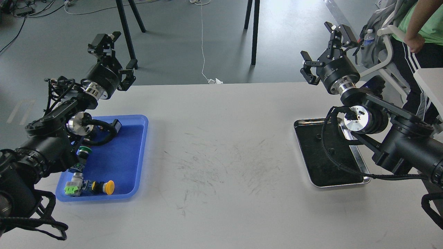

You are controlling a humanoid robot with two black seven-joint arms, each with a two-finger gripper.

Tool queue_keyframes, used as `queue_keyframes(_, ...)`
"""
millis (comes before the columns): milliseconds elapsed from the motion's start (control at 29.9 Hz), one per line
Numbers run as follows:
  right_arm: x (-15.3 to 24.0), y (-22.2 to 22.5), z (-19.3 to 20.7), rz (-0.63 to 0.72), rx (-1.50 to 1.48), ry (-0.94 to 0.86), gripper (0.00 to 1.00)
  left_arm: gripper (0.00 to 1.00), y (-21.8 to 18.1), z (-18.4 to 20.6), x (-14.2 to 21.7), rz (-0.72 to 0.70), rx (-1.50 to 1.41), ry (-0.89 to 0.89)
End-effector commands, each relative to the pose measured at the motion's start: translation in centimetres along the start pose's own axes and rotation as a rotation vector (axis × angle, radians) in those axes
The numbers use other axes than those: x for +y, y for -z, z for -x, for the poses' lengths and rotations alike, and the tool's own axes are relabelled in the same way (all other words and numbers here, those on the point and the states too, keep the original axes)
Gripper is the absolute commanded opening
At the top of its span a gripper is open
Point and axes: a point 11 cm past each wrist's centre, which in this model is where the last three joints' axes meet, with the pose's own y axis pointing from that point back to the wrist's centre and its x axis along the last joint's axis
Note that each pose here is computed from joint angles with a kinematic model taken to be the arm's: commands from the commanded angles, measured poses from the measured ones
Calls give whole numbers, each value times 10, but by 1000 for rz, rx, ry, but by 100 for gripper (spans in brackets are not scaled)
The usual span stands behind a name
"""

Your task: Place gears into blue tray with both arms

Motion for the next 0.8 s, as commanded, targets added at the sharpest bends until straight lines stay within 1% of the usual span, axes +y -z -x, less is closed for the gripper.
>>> queue_keyframes(0,0,2,-2,-10,-15,-10,99,99,-1,0,0,2,-2,0)
queue_keyframes(769,4,3,-12,-21,-58,-41,99,99,-5,-4,0,6,-8,-5)
